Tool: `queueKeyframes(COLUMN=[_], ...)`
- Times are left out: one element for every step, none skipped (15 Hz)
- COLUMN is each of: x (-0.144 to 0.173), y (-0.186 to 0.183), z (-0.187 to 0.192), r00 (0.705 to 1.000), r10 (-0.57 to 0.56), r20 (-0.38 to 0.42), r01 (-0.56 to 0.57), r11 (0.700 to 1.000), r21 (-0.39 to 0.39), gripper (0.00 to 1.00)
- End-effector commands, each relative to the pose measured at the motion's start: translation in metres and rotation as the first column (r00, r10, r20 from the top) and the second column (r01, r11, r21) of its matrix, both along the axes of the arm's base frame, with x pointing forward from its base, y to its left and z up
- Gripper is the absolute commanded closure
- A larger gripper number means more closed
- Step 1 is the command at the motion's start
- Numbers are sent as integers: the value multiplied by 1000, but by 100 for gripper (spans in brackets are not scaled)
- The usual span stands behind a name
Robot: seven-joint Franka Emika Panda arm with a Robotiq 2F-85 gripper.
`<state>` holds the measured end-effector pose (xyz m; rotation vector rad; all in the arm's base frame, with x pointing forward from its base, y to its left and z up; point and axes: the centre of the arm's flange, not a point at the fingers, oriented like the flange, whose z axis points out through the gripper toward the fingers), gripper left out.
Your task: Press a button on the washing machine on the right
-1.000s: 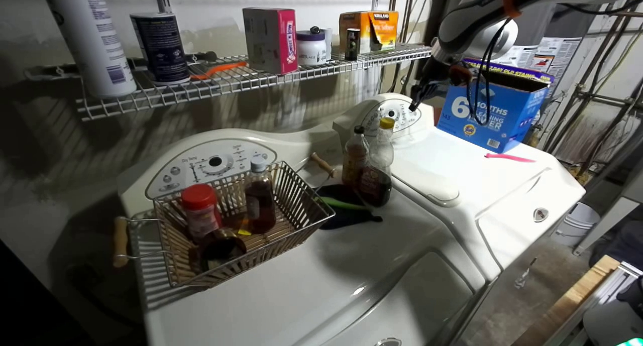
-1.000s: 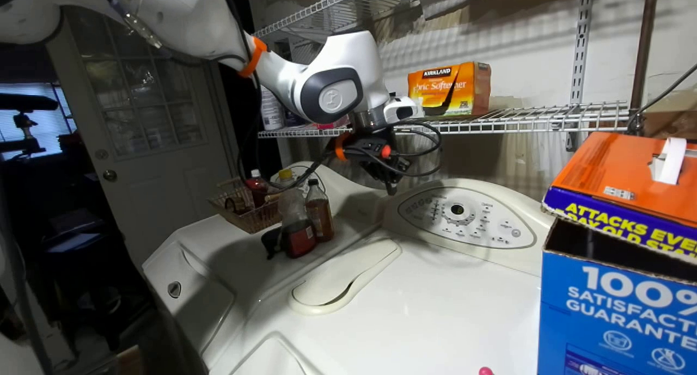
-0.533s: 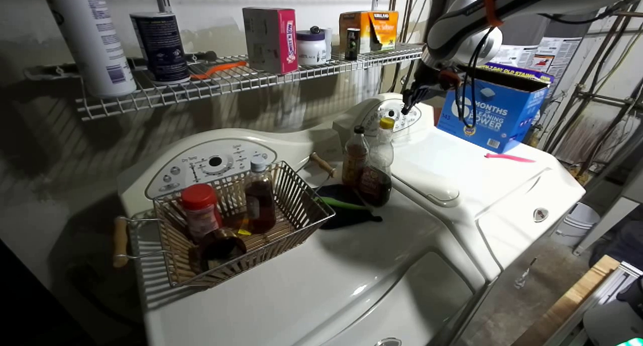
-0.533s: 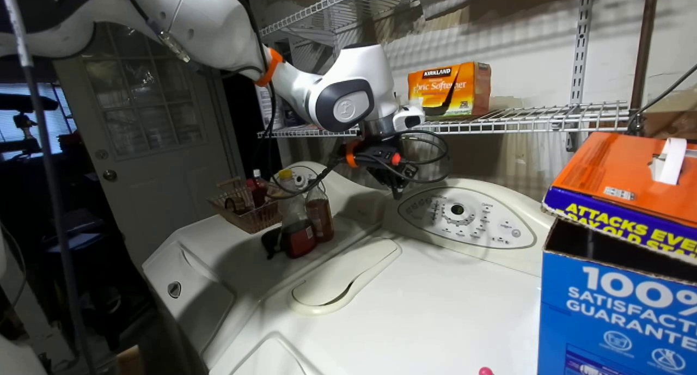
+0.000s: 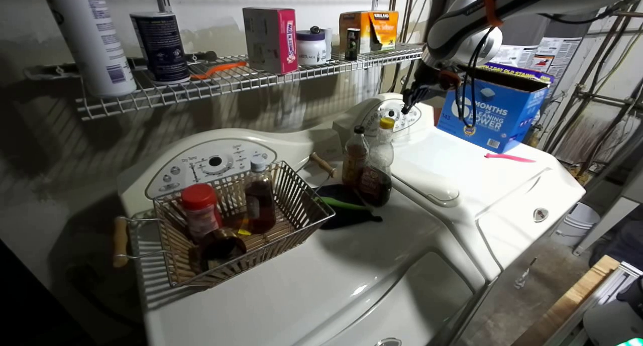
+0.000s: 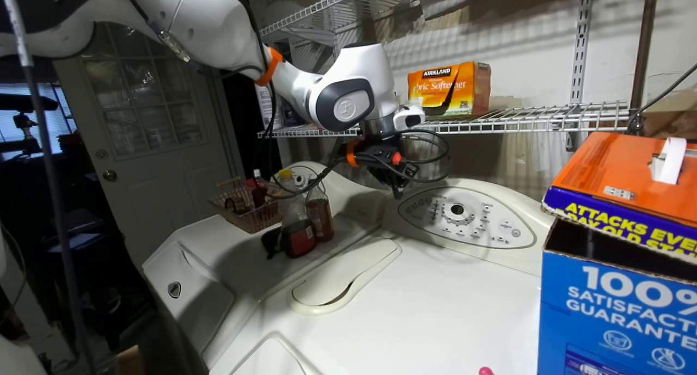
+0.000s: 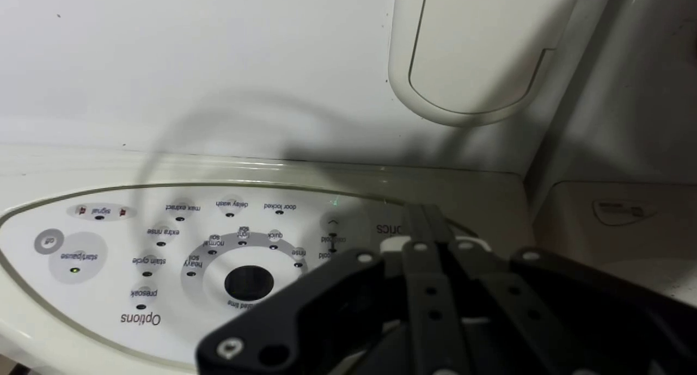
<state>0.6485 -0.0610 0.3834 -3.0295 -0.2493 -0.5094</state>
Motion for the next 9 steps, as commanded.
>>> queueKeyframes(x=[4,10,13,17,20,24,28,32,36], y=[1,3,4,5,5,3,2,-2,-5], z=[-4,-12,-16,-23,-28,-35,-41,-47,-55], r00=[1000,1000,999,999,998,997,996,995,993], r10=[-14,-27,-39,-44,-57,-76,-89,-100,-115], r20=[-6,-4,-7,-18,-23,-15,-17,-18,-15], r01=[14,27,39,44,57,76,89,101,115], r11=[1000,1000,999,999,998,997,996,994,993], r21=[0,11,15,27,32,20,25,32,28], gripper=[100,100,100,100,100,100,100,100,100])
